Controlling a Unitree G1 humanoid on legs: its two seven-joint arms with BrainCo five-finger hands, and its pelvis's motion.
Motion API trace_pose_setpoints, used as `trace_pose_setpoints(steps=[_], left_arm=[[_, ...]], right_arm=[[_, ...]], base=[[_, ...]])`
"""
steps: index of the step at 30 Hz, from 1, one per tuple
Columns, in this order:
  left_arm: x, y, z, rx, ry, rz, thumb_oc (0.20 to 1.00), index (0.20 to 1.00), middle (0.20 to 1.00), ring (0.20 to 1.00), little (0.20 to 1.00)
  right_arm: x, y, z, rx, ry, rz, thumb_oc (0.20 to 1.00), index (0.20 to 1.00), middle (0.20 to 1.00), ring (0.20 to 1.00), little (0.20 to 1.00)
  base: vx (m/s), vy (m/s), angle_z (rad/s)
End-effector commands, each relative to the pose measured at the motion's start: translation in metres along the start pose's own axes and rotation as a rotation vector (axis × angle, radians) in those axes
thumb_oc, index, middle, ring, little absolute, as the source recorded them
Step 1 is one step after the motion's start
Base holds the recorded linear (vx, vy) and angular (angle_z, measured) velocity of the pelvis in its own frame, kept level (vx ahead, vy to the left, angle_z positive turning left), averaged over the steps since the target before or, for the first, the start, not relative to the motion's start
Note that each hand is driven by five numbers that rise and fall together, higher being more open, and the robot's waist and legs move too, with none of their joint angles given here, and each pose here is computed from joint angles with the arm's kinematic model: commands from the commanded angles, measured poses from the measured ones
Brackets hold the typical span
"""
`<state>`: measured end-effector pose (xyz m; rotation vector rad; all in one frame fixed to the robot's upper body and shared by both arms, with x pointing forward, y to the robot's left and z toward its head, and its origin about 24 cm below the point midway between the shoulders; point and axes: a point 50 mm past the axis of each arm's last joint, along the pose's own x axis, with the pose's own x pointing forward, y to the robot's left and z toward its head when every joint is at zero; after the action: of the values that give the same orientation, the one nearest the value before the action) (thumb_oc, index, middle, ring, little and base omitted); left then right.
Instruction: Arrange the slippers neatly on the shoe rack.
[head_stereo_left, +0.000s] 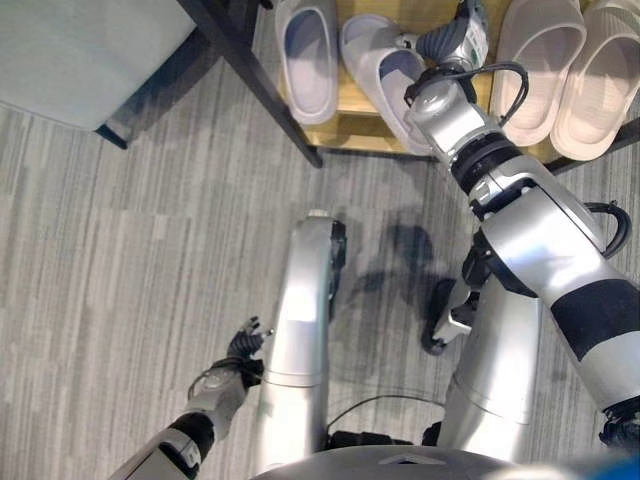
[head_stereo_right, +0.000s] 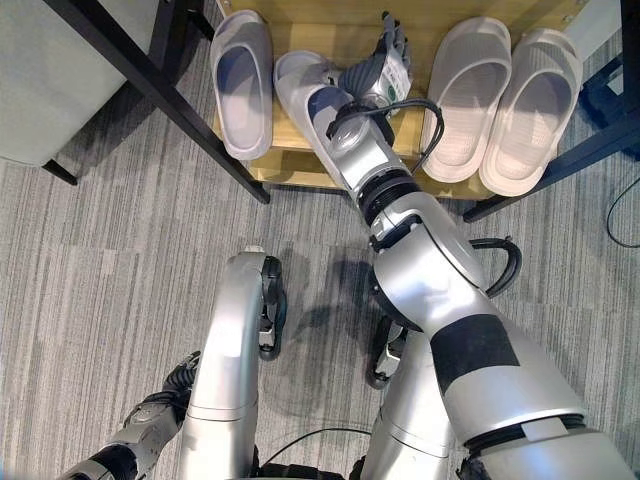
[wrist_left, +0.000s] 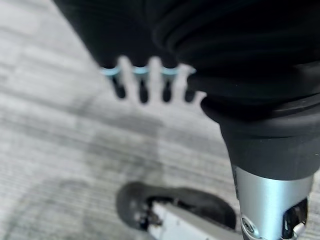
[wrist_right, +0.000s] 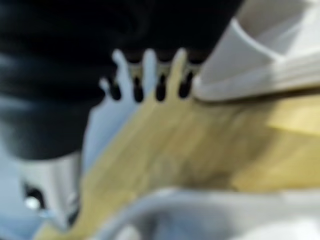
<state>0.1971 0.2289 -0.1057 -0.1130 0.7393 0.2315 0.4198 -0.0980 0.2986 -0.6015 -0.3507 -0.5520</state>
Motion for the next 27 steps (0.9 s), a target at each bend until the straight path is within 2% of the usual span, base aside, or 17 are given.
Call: trace_pose_setpoints(steps=[1, 6, 7, 11, 13, 17, 20, 27], left_arm=[[-0.001, 0.000, 0.015, 0.030, -0.064, -0.034, 1.000, 1.000, 1.000, 1.000, 1.000], [-0.002, 0.006, 0.013, 0.025, -0.059, -0.011, 1.000, 1.000, 1.000, 1.000, 1.000], [-0.003, 0.009, 0.013, 0.005, -0.067, 0.001, 1.000, 1.000, 1.000, 1.000, 1.000], [-0.004, 0.015, 0.010, 0.001, -0.058, 0.018, 1.000, 1.000, 1.000, 1.000, 1.000], [-0.006, 0.017, 0.005, -0.018, -0.048, 0.031, 1.000, 1.000, 1.000, 1.000, 1.000], [-0.006, 0.022, 0.003, -0.056, -0.060, 0.043, 1.000, 1.000, 1.000, 1.000, 1.000], [-0.006, 0.022, 0.003, -0.071, -0.073, 0.040, 1.000, 1.000, 1.000, 1.000, 1.000], [-0.009, 0.027, 0.001, -0.108, -0.096, 0.047, 1.000, 1.000, 1.000, 1.000, 1.000]], right_arm=[[0.007, -0.026, 0.070, 0.128, -0.242, -0.071, 1.000, 1.000, 1.000, 1.000, 1.000], [0.009, -0.039, 0.079, 0.207, -0.309, -0.068, 1.000, 1.000, 1.000, 1.000, 1.000], [0.014, -0.056, 0.078, 0.278, -0.348, -0.082, 1.000, 1.000, 1.000, 1.000, 1.000], [0.011, -0.080, 0.081, 0.315, -0.486, -0.089, 1.000, 1.000, 1.000, 1.000, 1.000], [0.005, -0.112, 0.063, 0.274, -0.617, -0.140, 1.000, 1.000, 1.000, 1.000, 1.000], [-0.023, -0.147, 0.038, 0.100, -0.840, -0.159, 1.000, 1.000, 1.000, 1.000, 1.000], [-0.055, -0.156, 0.020, -0.013, -0.972, -0.072, 1.000, 1.000, 1.000, 1.000, 1.000], [-0.087, -0.159, -0.002, -0.269, -1.091, 0.056, 1.000, 1.000, 1.000, 1.000, 1.000]], base=[[0.00, 0.000, 0.00], [0.00, 0.000, 0.00], [0.00, 0.000, 0.00], [0.00, 0.000, 0.00], [0.01, -0.019, 0.01], [0.01, -0.021, 0.01], [0.01, -0.023, -0.06], [0.00, -0.008, -0.02]])
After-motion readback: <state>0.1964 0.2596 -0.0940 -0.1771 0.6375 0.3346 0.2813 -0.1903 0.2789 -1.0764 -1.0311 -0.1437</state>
